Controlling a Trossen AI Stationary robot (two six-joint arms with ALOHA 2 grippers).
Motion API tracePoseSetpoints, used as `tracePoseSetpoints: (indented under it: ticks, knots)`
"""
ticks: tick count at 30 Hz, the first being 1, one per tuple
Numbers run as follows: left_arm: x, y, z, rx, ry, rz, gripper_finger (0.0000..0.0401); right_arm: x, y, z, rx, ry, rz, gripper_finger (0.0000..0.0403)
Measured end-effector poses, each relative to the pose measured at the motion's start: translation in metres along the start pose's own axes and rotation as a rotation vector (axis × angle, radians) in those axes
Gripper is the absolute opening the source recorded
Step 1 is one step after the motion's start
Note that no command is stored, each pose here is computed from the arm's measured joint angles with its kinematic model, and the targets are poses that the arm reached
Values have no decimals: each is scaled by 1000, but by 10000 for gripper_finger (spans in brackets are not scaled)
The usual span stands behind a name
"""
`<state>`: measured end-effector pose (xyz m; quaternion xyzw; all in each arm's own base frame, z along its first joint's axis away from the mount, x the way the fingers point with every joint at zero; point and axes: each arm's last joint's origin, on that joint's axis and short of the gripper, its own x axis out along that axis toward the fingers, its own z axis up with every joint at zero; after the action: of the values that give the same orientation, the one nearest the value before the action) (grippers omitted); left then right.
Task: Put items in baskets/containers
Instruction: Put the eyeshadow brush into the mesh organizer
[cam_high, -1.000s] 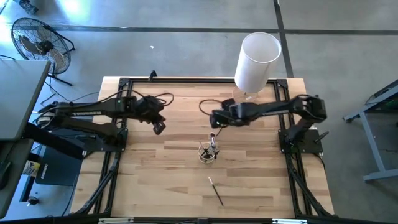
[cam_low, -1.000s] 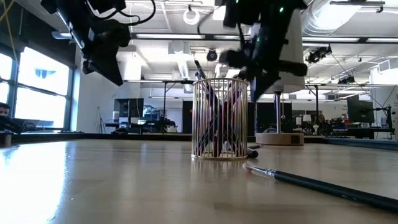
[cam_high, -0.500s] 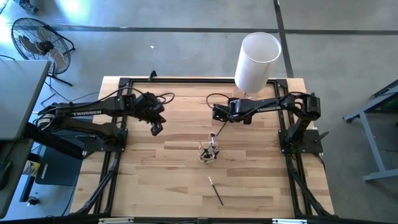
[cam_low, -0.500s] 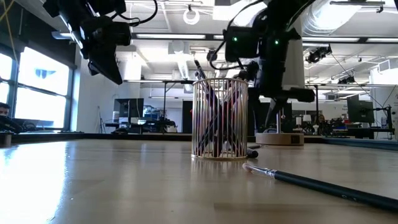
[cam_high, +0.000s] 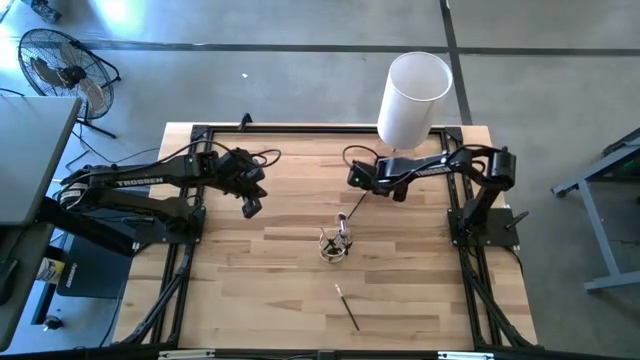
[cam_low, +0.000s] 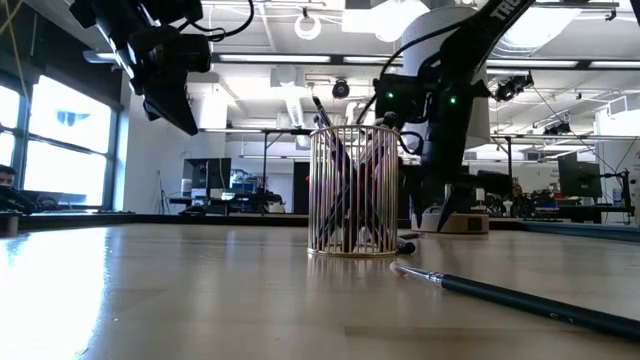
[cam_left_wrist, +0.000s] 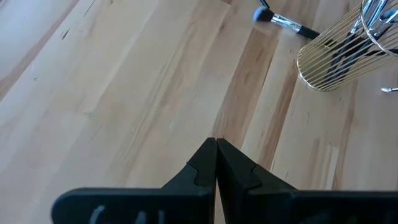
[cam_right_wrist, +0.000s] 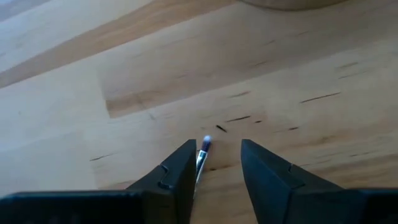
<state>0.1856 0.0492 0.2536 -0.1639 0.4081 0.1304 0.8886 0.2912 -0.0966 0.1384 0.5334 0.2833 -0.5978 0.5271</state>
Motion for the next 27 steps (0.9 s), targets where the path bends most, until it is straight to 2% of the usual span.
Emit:
tracePoseSetpoints:
  ticks: [10, 20, 27]
  knots:
    - [0, 0, 0, 24, 1, -3, 1, 15, -1, 0, 1, 24, -38, 117]
    - [0, 0, -1, 23, 9, -2, 1, 15, -5, -1, -62, 45, -79, 116]
    - [0, 0, -1, 23, 10, -2, 1, 7, -6, 2, -94, 33, -65, 116]
